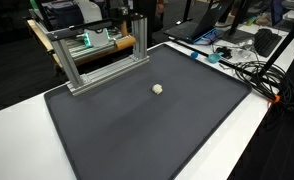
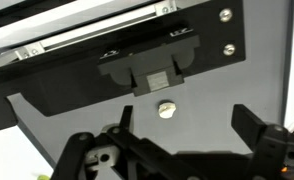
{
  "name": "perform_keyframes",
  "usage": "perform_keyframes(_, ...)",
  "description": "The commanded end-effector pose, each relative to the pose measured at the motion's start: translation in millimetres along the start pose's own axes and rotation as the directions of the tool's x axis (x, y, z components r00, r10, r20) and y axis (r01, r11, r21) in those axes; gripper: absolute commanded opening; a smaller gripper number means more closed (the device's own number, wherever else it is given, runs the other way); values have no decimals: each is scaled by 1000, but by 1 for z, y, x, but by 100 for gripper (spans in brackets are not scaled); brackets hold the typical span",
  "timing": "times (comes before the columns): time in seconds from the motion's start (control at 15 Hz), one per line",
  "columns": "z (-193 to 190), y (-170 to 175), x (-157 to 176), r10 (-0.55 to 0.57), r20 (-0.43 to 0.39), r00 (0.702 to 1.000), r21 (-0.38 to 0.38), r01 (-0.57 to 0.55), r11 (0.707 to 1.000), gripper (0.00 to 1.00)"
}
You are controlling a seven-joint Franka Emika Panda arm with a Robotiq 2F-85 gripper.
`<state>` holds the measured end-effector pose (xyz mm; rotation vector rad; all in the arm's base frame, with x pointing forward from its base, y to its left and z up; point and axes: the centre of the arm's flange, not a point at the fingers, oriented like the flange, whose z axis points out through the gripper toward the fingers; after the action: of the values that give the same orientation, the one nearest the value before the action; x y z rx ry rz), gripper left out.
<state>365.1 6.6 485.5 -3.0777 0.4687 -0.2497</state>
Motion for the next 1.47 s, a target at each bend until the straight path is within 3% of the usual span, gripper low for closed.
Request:
perform_keyframes(0.0,18,21,-3,-116,-27,993,-71,114,991,100)
perform_keyframes(0.07,21,26,-6,-160,7,987,-51,160,986,100)
perform_keyframes(0.13,22,26,-6,-119,61,991,11,119,993,100)
perform_keyframes(0.2,19,17,-4,-104,21,994,-35,104,994,100)
perform_keyframes(0.6,24,24,-9,-141,38,989,-11,141,990,100)
perform_keyframes(1.0,19,11,-24,-156,38,987,-33,157,987,100)
perform_keyframes(1.4,34,6,-25,-153,122,981,-41,159,986,100)
